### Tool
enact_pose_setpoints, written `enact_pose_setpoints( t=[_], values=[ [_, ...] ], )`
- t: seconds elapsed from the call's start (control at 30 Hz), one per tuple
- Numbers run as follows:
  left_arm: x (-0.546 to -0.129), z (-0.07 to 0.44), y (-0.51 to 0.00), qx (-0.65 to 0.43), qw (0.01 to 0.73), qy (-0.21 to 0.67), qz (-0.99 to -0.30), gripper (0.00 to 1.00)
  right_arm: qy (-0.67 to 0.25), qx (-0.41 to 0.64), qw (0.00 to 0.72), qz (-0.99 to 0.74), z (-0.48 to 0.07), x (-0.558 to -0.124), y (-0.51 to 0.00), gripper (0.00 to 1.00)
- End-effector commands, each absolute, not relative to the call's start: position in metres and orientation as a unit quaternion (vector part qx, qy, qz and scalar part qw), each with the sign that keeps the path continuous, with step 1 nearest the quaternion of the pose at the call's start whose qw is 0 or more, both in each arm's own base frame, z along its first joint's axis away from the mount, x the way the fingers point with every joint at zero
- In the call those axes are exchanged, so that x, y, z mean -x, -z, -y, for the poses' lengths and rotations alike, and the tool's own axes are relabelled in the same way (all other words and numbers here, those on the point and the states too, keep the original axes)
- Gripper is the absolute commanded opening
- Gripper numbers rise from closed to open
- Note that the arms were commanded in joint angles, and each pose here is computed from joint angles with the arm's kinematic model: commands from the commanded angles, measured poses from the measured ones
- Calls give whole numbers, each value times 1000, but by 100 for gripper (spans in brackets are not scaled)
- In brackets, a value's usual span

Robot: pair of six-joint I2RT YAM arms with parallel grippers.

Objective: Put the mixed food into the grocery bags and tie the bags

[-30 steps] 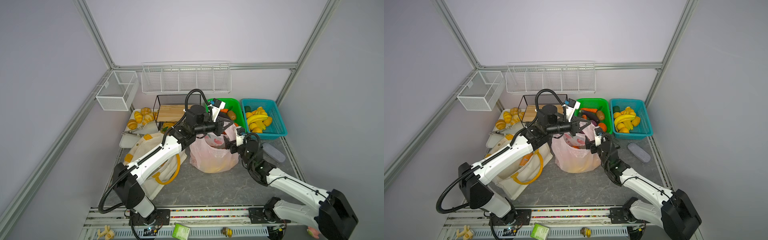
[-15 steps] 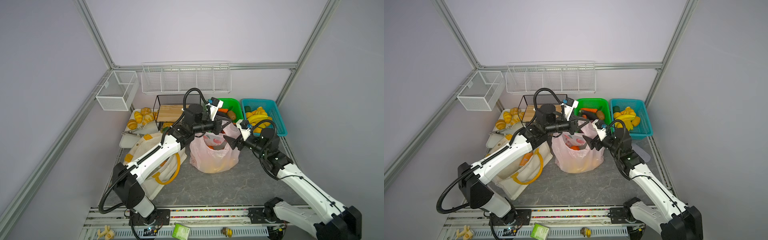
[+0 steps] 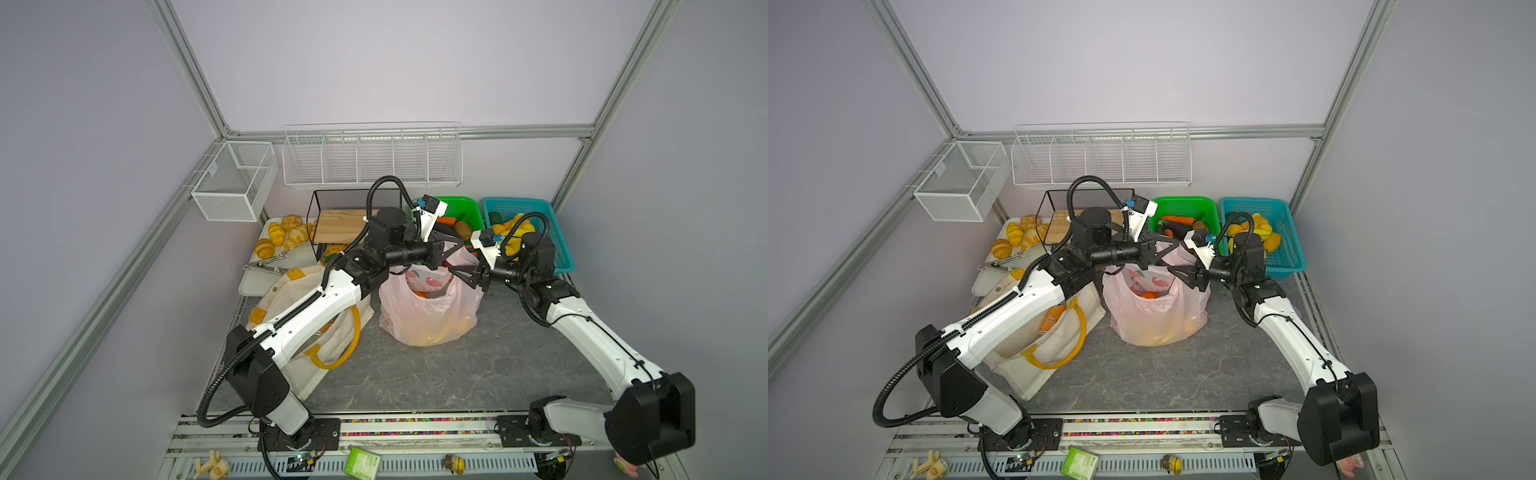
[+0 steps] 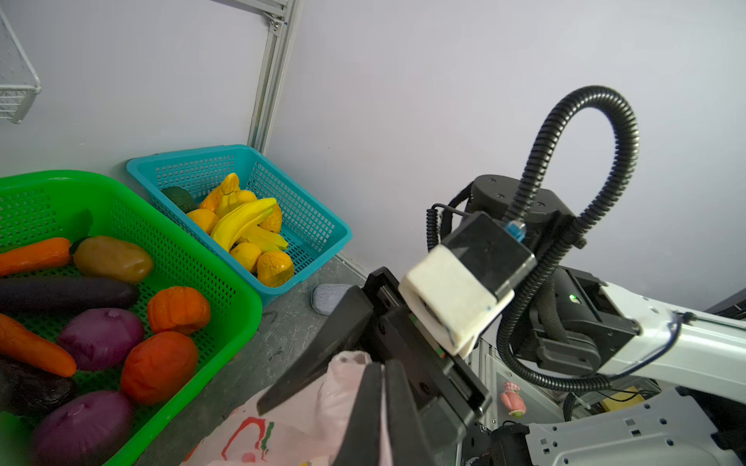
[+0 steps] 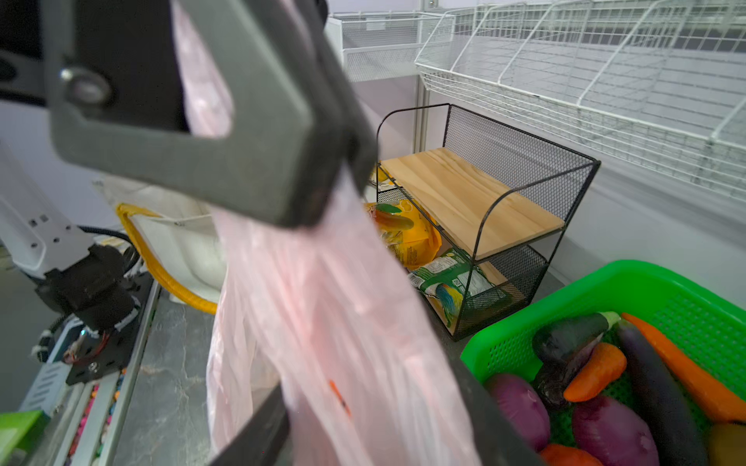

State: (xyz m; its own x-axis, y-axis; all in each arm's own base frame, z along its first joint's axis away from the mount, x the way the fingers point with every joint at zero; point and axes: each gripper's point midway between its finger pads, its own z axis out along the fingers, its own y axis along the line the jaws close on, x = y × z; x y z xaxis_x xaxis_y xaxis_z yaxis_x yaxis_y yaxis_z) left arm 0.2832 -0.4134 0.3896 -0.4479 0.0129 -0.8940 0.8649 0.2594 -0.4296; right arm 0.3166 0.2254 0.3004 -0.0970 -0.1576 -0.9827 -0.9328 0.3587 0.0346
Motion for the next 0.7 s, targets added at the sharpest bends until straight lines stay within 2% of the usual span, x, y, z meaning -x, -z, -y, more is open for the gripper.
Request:
enact_pose_setpoints(
  t=[0.0,0.03,0.1,0.2,0.4,0.5,0.67],
  values=[
    [-284,412,-403,-329,422,518,-668,0,-396,437,527,-612,-226,-310,-312,27],
    [-284,412,-403,-331,424,515,-667,2,-394,430,530,-616,-224,-311,-310,22],
    [-282,409,-404,-338,428,506,-668,22,-386,402,537,-633,-216,-318,-306,15],
    [-277,399,-412,-340,443,494,-666,42,-387,370,536,-653,-211,-323,-297,10],
    [-238,368,-423,-385,484,491,-614,65,-378,324,520,-694,-203,-332,-286,7],
    [-231,341,-414,-379,515,456,-619,73,-375,318,520,-698,-201,-331,-287,7],
    [-234,285,-399,-319,548,432,-642,76,-369,311,517,-707,-198,-332,-284,7]
  ],
)
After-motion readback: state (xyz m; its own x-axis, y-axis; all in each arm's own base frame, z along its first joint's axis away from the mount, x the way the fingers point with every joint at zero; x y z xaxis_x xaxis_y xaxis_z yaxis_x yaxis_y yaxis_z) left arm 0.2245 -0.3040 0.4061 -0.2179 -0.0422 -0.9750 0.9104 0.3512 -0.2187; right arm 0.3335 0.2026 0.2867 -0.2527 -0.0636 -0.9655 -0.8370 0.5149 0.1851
